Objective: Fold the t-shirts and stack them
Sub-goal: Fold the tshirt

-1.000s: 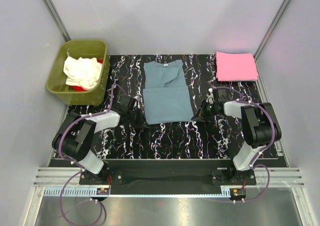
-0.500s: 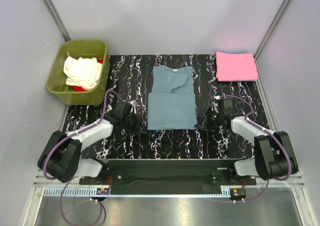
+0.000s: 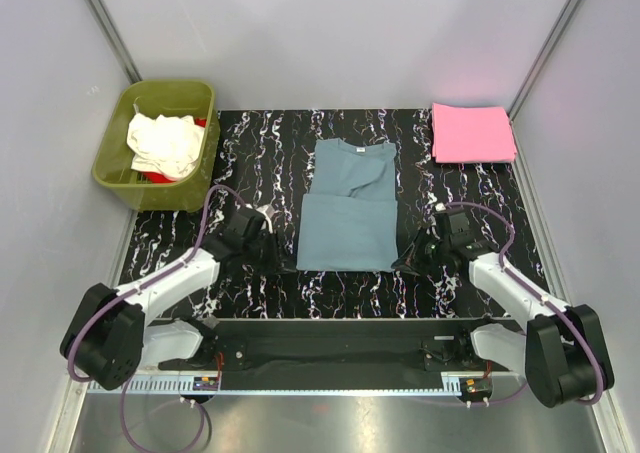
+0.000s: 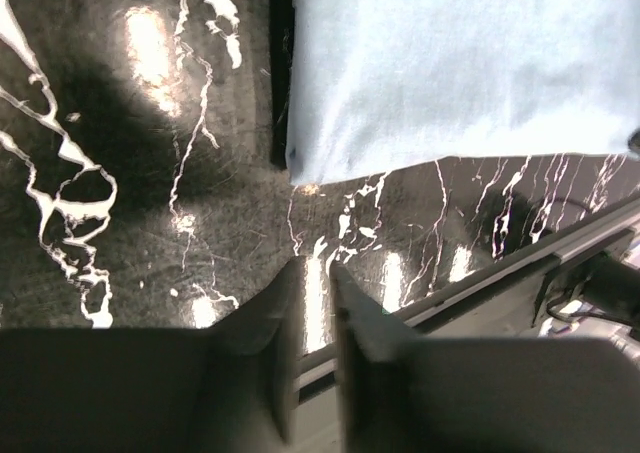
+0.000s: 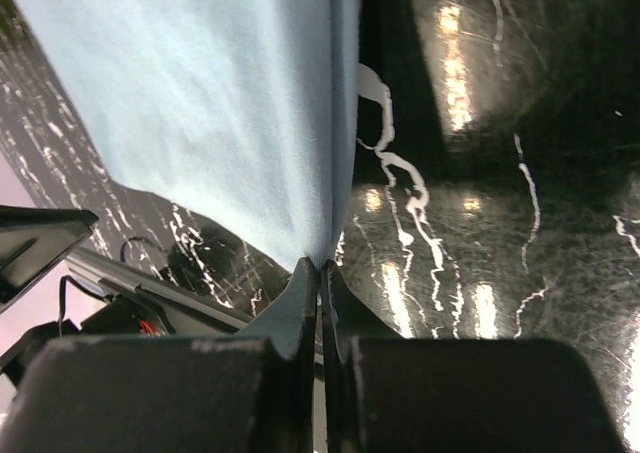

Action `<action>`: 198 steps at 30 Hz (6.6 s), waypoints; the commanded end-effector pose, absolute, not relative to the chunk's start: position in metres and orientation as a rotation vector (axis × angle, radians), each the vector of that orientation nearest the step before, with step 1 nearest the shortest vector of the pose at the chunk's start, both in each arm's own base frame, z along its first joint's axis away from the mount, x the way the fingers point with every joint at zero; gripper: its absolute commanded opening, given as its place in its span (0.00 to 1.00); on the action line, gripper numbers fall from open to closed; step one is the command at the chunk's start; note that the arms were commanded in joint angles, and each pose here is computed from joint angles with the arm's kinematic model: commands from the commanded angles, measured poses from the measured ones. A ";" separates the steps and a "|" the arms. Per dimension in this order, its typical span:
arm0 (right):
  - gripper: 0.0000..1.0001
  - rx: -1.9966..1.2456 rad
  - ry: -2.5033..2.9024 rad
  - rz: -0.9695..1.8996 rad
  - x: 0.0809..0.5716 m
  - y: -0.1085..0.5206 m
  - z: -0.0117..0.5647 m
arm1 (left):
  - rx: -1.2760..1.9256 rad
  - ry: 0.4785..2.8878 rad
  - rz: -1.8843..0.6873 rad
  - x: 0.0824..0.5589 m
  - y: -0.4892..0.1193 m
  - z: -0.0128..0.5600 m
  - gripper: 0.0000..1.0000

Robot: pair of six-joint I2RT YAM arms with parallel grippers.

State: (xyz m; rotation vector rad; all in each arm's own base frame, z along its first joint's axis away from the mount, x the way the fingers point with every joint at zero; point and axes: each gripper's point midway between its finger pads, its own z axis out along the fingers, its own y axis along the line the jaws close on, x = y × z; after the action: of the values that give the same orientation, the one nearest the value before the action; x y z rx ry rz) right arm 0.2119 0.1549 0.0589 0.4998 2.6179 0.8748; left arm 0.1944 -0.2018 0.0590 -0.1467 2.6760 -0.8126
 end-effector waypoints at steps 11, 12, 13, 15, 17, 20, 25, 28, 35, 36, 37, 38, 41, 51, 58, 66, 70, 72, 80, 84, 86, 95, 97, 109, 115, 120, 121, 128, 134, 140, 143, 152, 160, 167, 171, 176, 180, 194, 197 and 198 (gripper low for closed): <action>0.00 0.590 2.677 0.760 0.196 0.141 0.036 | -0.092 2.662 -0.906 0.204 -0.221 0.026 0.55; 0.00 0.592 2.678 0.756 0.195 0.141 0.036 | -0.096 2.673 -0.893 0.204 -0.221 0.022 0.55; 0.00 0.598 2.675 0.755 0.196 0.141 0.036 | -0.102 2.676 -0.883 0.205 -0.220 0.020 0.55; 0.00 0.608 2.674 0.745 0.197 0.139 0.035 | -0.108 2.687 -0.864 0.206 -0.219 0.014 0.56; 0.00 0.608 2.677 0.742 0.197 0.140 0.034 | -0.100 2.691 -0.875 0.207 -0.221 0.012 0.52; 0.00 0.613 2.682 0.738 0.197 0.139 0.032 | -0.121 2.743 -0.846 0.202 -0.218 0.000 0.44; 0.00 0.624 2.678 0.716 0.197 0.137 0.033 | -0.149 2.761 -0.820 0.201 -0.215 -0.003 0.07; 0.00 0.627 2.670 0.705 0.195 0.134 0.037 | -0.147 2.748 -0.821 0.202 -0.217 0.011 0.00; 0.00 0.655 2.582 0.790 0.189 0.137 0.064 | -0.114 2.653 -0.827 0.217 -0.227 0.066 0.00; 0.00 0.657 2.562 0.800 0.191 0.138 0.070 | -0.117 2.651 -0.831 0.219 -0.228 0.070 0.00; 0.00 0.660 2.556 0.798 0.192 0.137 0.072 | -0.117 2.658 -0.831 0.219 -0.229 0.073 0.00; 0.00 0.657 2.540 0.798 0.194 0.137 0.077 | -0.123 2.657 -0.832 0.223 -0.232 0.076 0.00; 0.00 0.643 2.519 0.804 0.198 0.138 0.083 | -0.132 2.673 -0.808 0.225 -0.231 0.076 0.00; 0.00 0.568 2.460 0.680 0.248 0.133 0.122 | -0.106 2.544 -0.777 0.292 -0.239 0.137 0.00; 0.00 0.499 2.435 0.621 0.306 0.137 0.155 | -0.088 2.467 -0.836 0.360 -0.249 0.177 0.00; 0.00 0.495 2.392 0.557 0.396 0.118 0.188 | -0.042 2.306 -0.981 0.449 -0.262 0.225 0.00; 0.00 0.493 2.381 0.569 0.435 0.113 0.194 | -0.026 2.215 -1.083 0.490 -0.269 0.233 0.00; 0.00 0.501 2.371 0.590 0.454 0.113 0.193 | -0.045 2.138 -1.149 0.509 -0.272 0.242 0.00; 0.02 0.441 2.293 0.731 0.524 0.120 0.183 | -0.046 1.940 -1.301 0.579 -0.283 0.238 0.05; 0.03 0.426 2.276 0.773 0.552 0.122 0.173 | -0.054 1.887 -1.352 0.612 -0.290 0.212 0.12; 0.03 0.428 2.249 0.782 0.566 0.122 0.169 | -0.055 1.794 -1.380 0.626 -0.289 0.228 0.11; 0.05 0.532 2.117 0.752 0.626 0.086 0.154 | -0.199 1.553 -1.239 0.689 -0.270 0.231 0.63; 0.18 0.545 2.081 0.744 0.638 0.083 0.152 | -0.216 1.538 -1.173 0.696 -0.261 0.229 0.67; 0.73 0.401 2.172 0.820 0.621 0.073 0.140 | 0.024 1.748 -1.038 0.639 -0.252 0.201 0.72; 0.68 0.368 2.305 0.865 0.574 0.084 0.128 | 0.114 1.948 -0.956 0.579 -0.264 0.165 0.67; 0.76 0.312 2.396 0.923 0.525 0.093 0.099 | 0.216 2.162 -0.726 0.540 -0.263 0.115 0.67; 0.77 0.297 2.400 0.918 0.520 0.093 0.099 | 0.218 2.162 -0.722 0.537 -0.262 0.111 0.67; 0.77 0.187 2.441 1.054 0.491 0.109 0.074 | 0.272 2.216 -0.738 0.521 -0.258 0.077 0.71; 0.72 0.144 2.467 1.110 0.481 0.125 0.053 | 0.273 2.290 -0.719 0.539 -0.250 0.054 0.71; 0.67 0.142 2.495 1.085 0.477 0.127 0.039 | 0.272 2.219 -0.879 0.551 -0.248 0.062 0.72; 0.65 0.164 2.503 1.071 0.480 0.126 0.037 | 0.268 2.248 -0.903 0.555 -0.249 0.056 0.72; 0.57 0.190 2.518 1.058 0.480 0.124 0.031 | 0.284 2.251 -1.018 0.550 -0.260 0.052 0.68; 0.37 0.204 2.528 1.057 0.480 0.124 0.028 | 0.231 2.289 -1.008 0.556 -0.258 0.045 0.29; 0.04 0.275 2.564 1.118 0.471 0.129 0.027 | 0.049 2.289 -1.088 0.540 -0.258 0.053 0.00; 0.00 0.272 2.615 1.108 0.446 0.146 0.031 | -0.111 2.390 -1.031 0.500 -0.246 0.050 0.00; 0.00 0.281 2.742 1.051 0.386 0.160 0.026 | -0.337 2.589 -0.831 0.428 -0.216 0.018 0.00; 0.11 0.294 2.757 1.033 0.351 0.161 0.026 | -0.408 2.648 -0.769 0.369 -0.194 0.006 0.00; 0.66 0.210 2.648 0.931 0.391 0.147 0.050 | 0.065 2.505 -0.646 0.446 -0.204 0.100 0.69; 0.66 0.180 2.615 0.926 0.414 0.143 0.050 | 0.181 2.485 -0.722 0.473 -0.222 0.094 0.69; 0.65 0.171 2.615 0.918 0.419 0.142 0.051 | 0.201 2.477 -0.731 0.479 -0.225 0.094 0.69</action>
State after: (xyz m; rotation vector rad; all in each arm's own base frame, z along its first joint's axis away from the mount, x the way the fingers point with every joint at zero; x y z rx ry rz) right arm 0.3929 0.1486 0.0478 0.2347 2.6616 0.9628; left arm 0.4706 -0.2211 0.1016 0.0308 2.4670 -0.7184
